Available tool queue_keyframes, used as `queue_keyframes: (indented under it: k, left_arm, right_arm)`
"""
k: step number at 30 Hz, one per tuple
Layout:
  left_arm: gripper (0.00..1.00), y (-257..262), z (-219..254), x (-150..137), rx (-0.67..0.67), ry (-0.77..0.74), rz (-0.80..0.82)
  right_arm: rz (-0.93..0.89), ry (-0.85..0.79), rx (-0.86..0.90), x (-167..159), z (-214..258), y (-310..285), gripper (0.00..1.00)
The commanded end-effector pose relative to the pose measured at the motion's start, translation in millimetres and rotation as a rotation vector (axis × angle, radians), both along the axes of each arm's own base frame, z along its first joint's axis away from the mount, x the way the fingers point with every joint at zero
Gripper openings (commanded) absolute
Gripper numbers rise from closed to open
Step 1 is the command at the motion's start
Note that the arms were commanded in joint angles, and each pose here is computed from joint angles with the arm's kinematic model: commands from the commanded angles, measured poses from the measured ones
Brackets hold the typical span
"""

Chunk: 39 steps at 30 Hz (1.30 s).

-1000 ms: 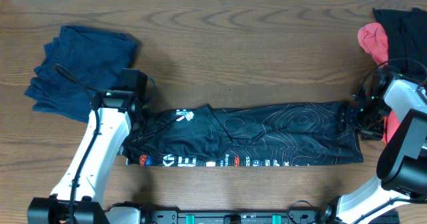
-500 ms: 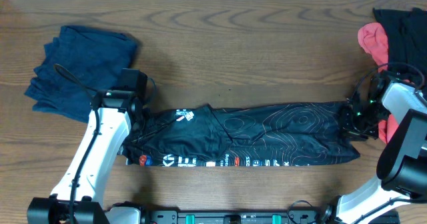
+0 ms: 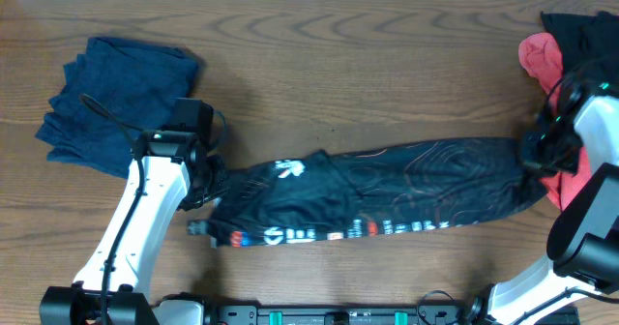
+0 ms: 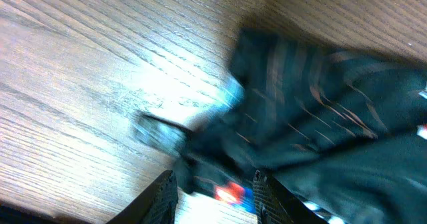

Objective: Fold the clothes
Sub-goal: 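Fold the strip's right end leftward toward the center with the right gripper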

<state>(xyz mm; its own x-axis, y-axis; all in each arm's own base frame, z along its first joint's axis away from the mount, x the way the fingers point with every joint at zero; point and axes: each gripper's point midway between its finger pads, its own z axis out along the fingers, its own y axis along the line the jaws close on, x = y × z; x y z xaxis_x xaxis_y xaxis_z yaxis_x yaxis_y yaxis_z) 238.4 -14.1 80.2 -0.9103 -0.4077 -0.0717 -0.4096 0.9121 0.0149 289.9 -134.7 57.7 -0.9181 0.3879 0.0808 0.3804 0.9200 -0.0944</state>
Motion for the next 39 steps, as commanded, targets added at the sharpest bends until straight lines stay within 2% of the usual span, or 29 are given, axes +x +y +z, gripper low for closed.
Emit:
queue_keyframes:
  k: [1,7,8,14,25,33,37,39]
  left_arm:
    - [0.39,-1.0,6.7,5.4,-0.01,-0.022,-0.006]
    - [0.4,-1.1,6.8,6.3,-0.011,-0.025,-0.005]
    - [0.43,-1.1,6.8,6.3,-0.011,-0.025,-0.005]
    - [0.44,-1.1,6.8,6.3,-0.011,-0.025,-0.006]
    - [0.45,-1.0,6.8,6.3,-0.01,-0.025,-0.006]
    - [0.45,-1.1,6.8,6.1,-0.01,-0.025,-0.006]
    - [0.45,-1.1,6.8,6.2,-0.01,-0.025,-0.006]
    - [0.44,-1.1,6.8,6.2,-0.01,-0.025,-0.006]
  right_arm:
    - [-0.025,-0.035,-0.067,10.4,25.7,-11.3,0.01]
    - [0.117,-0.001,-0.005,15.7,29.0,35.0,0.01]
    - [0.147,0.008,-0.001,16.2,29.2,44.2,0.01]
    - [0.342,0.051,0.042,15.7,30.1,116.8,0.01]
    - [0.606,0.049,0.059,3.3,21.8,222.7,0.06]
    - [0.725,0.071,0.056,-16.6,11.4,257.6,0.1]
    - [0.742,0.071,0.057,-18.7,11.4,262.2,0.22]
    - [0.754,0.072,0.057,-19.2,11.4,263.2,0.22]
